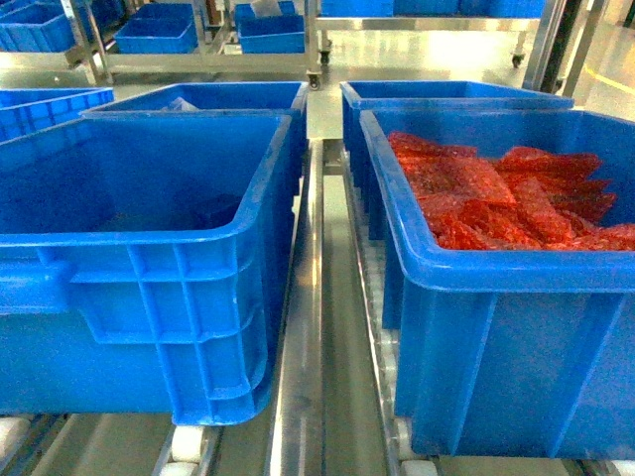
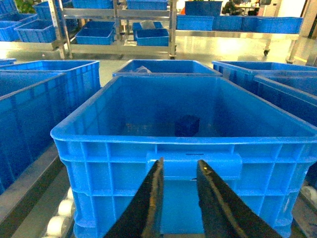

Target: Pick blue part to blue bin on bottom shelf

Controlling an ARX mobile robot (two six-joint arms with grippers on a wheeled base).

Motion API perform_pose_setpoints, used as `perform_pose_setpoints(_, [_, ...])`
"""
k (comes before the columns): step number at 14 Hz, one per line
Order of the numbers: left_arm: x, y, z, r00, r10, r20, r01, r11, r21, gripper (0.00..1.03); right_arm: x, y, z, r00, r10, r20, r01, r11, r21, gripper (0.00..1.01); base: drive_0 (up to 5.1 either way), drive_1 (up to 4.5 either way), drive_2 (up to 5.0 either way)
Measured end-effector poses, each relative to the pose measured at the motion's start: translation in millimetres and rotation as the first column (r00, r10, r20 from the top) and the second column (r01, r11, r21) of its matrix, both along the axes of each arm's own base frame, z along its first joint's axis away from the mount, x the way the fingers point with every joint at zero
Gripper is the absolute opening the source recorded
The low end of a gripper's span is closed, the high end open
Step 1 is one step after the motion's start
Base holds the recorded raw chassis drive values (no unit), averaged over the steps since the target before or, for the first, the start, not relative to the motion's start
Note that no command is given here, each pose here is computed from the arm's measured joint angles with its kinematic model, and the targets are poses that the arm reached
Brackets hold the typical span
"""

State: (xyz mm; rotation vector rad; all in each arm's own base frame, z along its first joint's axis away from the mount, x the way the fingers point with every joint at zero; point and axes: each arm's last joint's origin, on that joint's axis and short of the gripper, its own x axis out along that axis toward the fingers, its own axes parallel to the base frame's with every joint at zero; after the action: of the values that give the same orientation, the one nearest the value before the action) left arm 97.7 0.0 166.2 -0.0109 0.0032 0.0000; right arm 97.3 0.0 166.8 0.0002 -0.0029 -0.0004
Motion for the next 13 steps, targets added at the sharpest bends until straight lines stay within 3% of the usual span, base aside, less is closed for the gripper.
perform_pose_setpoints(6, [0.0, 0.0, 0.0, 1.000, 0.000, 0.000, 0.000, 1.0000, 0.000, 0.95, 0.0, 0.0, 0.0, 1.000, 0.000, 0.000, 0.000, 1.0000, 0.000, 0.98, 0.0, 0.00, 0.0])
perform_pose_setpoints(13, [0.0, 0.0, 0.0, 1.000, 0.000, 0.000, 0.000, 1.0000, 0.001, 0.98, 0.0, 0.0, 0.0, 1.000, 0.000, 0.000, 0.000, 1.0000, 0.000, 0.98, 0.0, 0.00, 0.0])
